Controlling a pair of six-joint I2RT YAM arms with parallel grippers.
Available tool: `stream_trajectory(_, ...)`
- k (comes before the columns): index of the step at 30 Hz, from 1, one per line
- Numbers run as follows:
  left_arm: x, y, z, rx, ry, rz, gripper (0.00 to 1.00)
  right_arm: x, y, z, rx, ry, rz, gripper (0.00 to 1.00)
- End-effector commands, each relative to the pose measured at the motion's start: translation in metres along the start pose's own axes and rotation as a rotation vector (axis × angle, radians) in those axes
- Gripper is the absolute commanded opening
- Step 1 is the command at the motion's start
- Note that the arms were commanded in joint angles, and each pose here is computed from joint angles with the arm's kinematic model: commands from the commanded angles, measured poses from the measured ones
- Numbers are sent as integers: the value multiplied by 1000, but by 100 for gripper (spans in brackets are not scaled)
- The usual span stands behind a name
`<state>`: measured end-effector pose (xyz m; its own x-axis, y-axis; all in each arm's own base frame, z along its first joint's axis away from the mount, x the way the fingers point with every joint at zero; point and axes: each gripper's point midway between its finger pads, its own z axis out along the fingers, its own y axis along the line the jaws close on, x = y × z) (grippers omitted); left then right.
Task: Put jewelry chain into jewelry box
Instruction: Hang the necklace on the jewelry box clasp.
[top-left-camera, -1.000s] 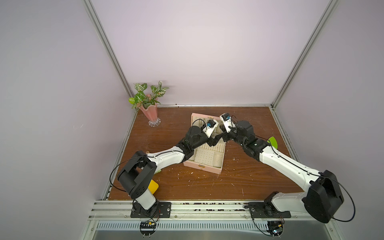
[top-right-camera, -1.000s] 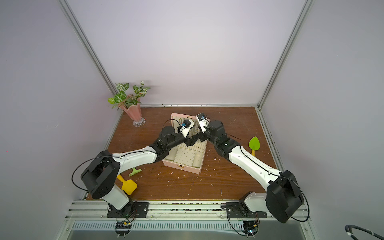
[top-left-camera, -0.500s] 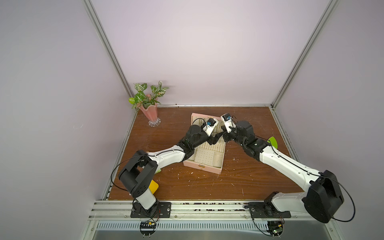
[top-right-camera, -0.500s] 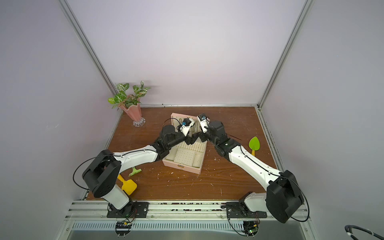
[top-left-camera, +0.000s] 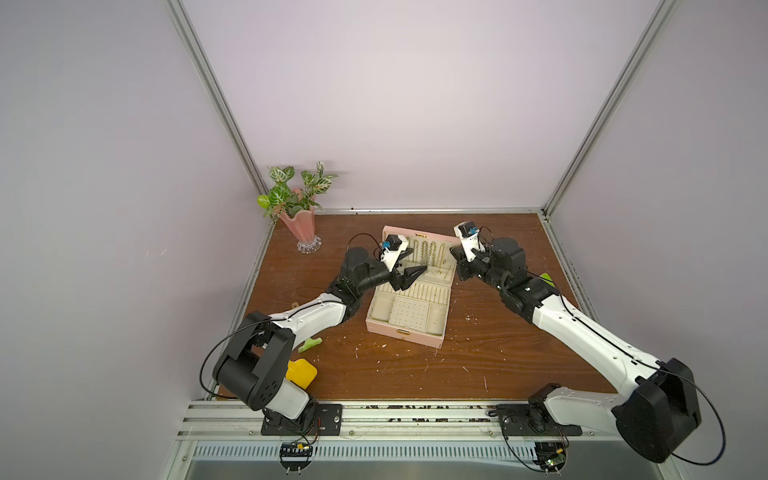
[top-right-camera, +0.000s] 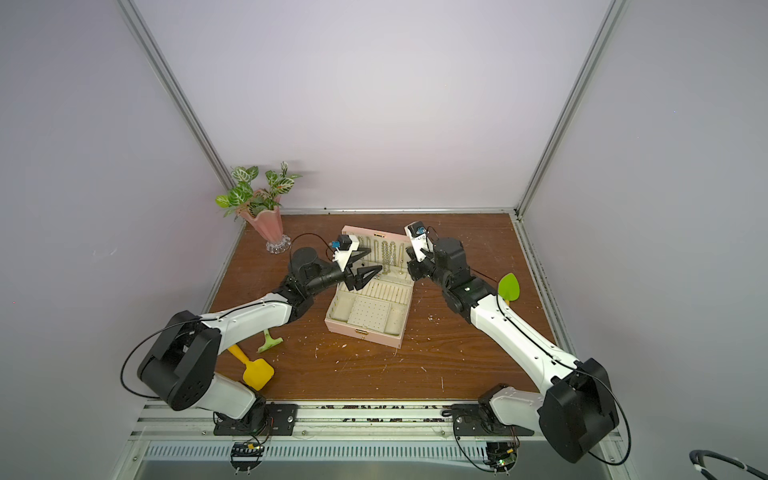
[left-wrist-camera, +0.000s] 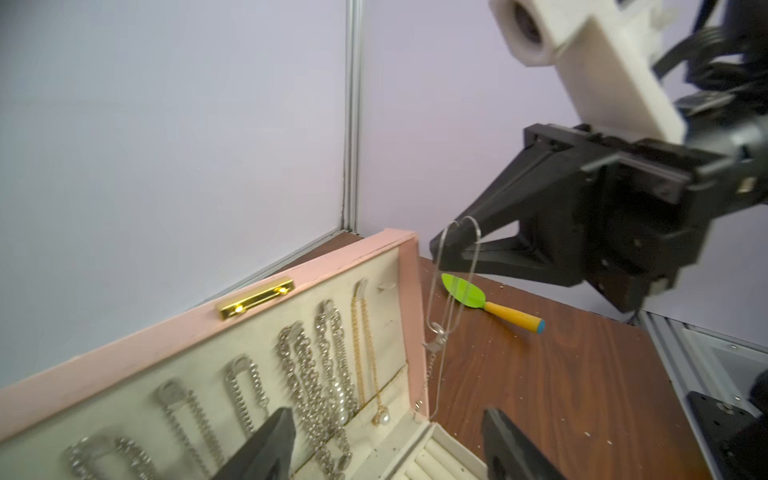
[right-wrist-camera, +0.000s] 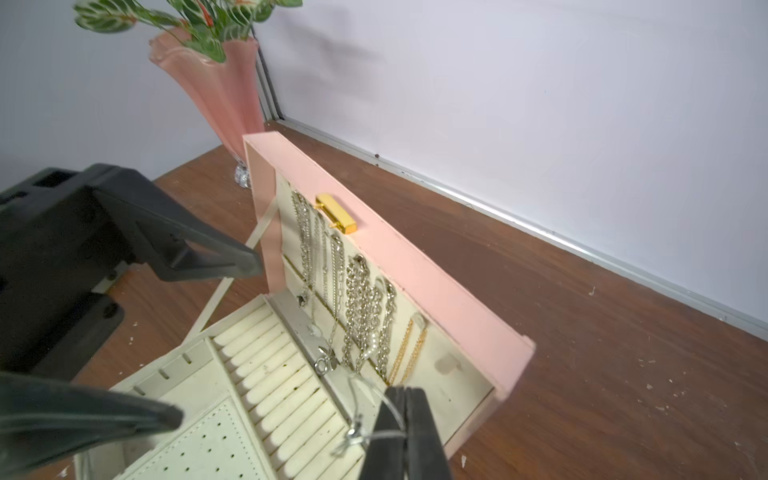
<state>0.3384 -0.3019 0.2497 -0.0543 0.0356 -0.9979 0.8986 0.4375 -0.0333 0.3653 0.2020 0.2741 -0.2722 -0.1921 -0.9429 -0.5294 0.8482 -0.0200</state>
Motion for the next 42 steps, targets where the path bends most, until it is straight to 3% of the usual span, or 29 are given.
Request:
stream_trajectory(1, -4, -24, -1, 142, -17, 9, 73, -10, 11, -8, -100, -42, 27, 8)
stream_trajectory(18, -3, -21, 68, 136, -28, -39, 72, -9, 19, -11, -171, -66, 99, 9)
stream_trajectory(19, -3, -21, 70, 139, -32, -44, 62, -9, 20, -12, -172, -67, 99, 9)
stream_trajectory(25, -4, -14, 75, 114, -47, -34, 45, -8, 20, -12, -171, -61, 87, 9)
stream_trajectory(35, -5, -17, 82, 158, -49, -17, 37, -5, 24, -9, -196, -38, 71, 9)
stream_trajectory(42, -5, -10, 83, 115, -53, -7, 11, -3, 8, -3, -105, -24, 65, 8)
